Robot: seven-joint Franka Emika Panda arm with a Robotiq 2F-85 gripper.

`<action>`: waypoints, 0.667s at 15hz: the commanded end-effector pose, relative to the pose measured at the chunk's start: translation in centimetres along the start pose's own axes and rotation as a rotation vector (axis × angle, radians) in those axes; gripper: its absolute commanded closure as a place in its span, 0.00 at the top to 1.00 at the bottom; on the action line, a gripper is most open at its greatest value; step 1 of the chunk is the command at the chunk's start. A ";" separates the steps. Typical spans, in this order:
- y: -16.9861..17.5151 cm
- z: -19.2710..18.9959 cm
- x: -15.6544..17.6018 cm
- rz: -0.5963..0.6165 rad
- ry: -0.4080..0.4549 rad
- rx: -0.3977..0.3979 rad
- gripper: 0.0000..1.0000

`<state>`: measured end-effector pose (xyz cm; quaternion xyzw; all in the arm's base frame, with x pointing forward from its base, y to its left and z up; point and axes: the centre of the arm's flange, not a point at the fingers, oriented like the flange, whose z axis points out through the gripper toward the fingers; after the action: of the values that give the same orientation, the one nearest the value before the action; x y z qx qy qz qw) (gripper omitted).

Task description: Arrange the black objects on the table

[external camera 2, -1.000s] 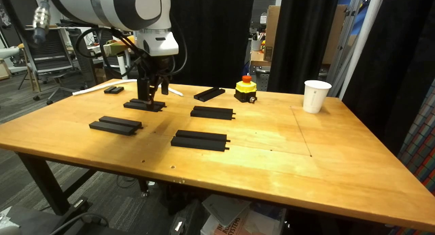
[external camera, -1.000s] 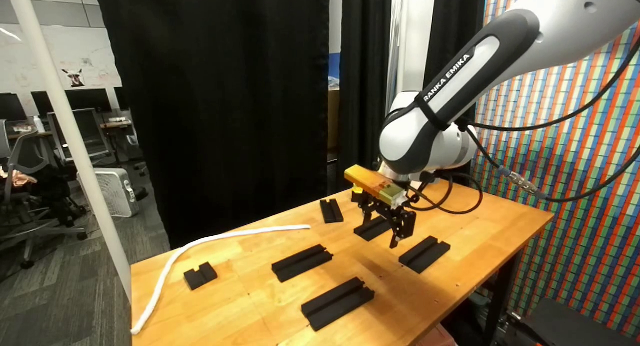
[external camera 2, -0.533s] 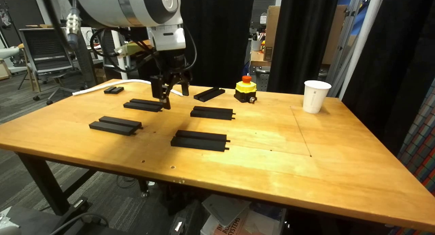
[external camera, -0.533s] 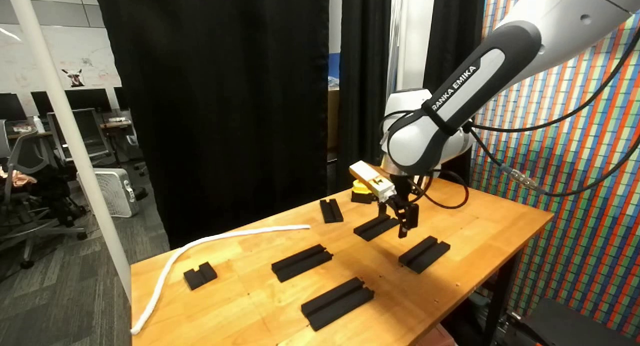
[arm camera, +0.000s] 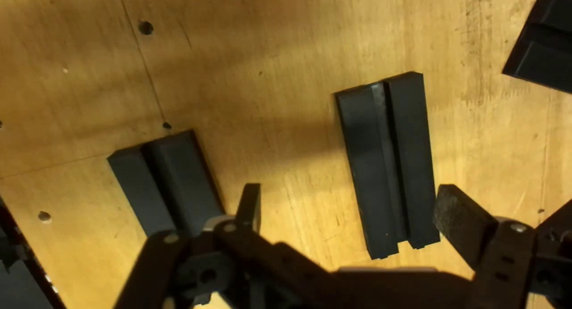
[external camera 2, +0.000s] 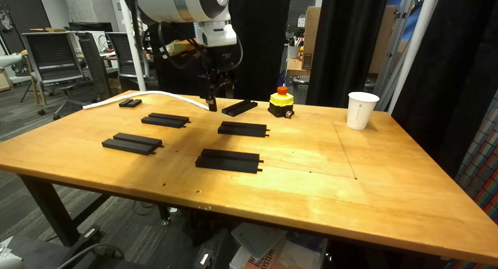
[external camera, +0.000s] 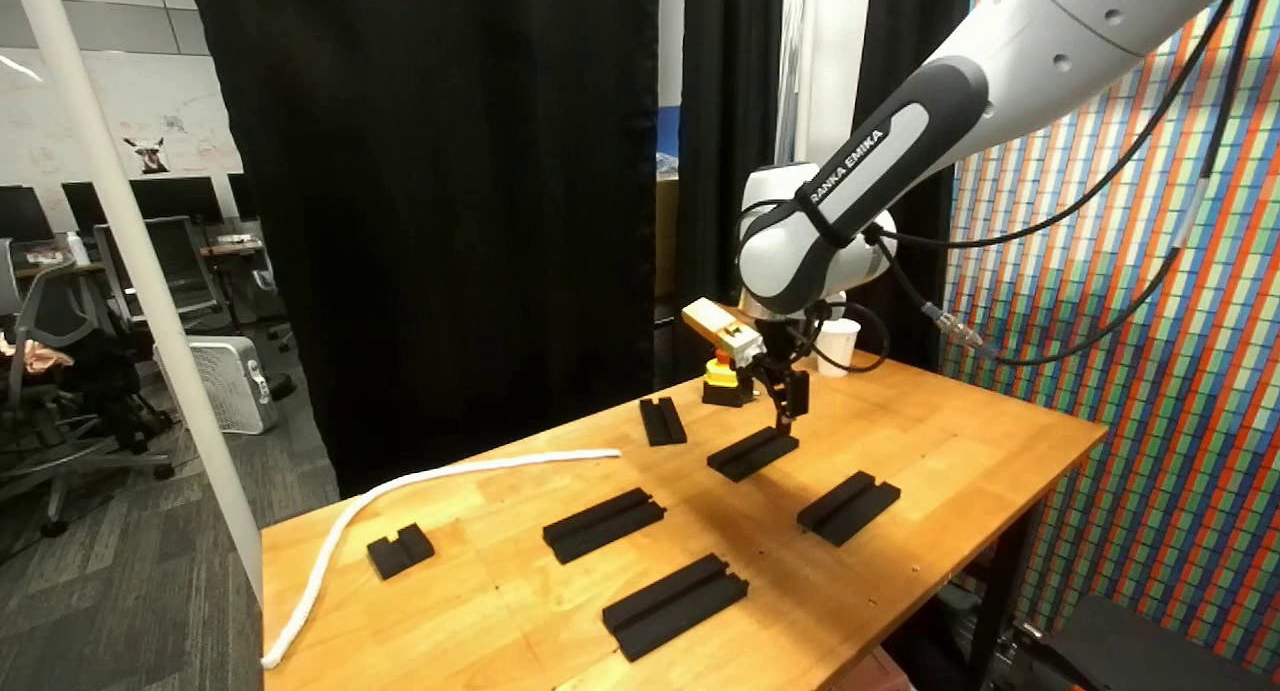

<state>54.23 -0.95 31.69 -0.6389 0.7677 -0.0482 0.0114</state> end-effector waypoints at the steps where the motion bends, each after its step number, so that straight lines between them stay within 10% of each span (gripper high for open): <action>1: -4.0 1.2 0.0 -0.098 -0.008 -0.009 1.00; 10: -7.1 5.2 -0.8 -0.331 -0.046 -0.036 1.00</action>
<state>59.82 -1.67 27.55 -0.7421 0.6695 -0.0306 0.0068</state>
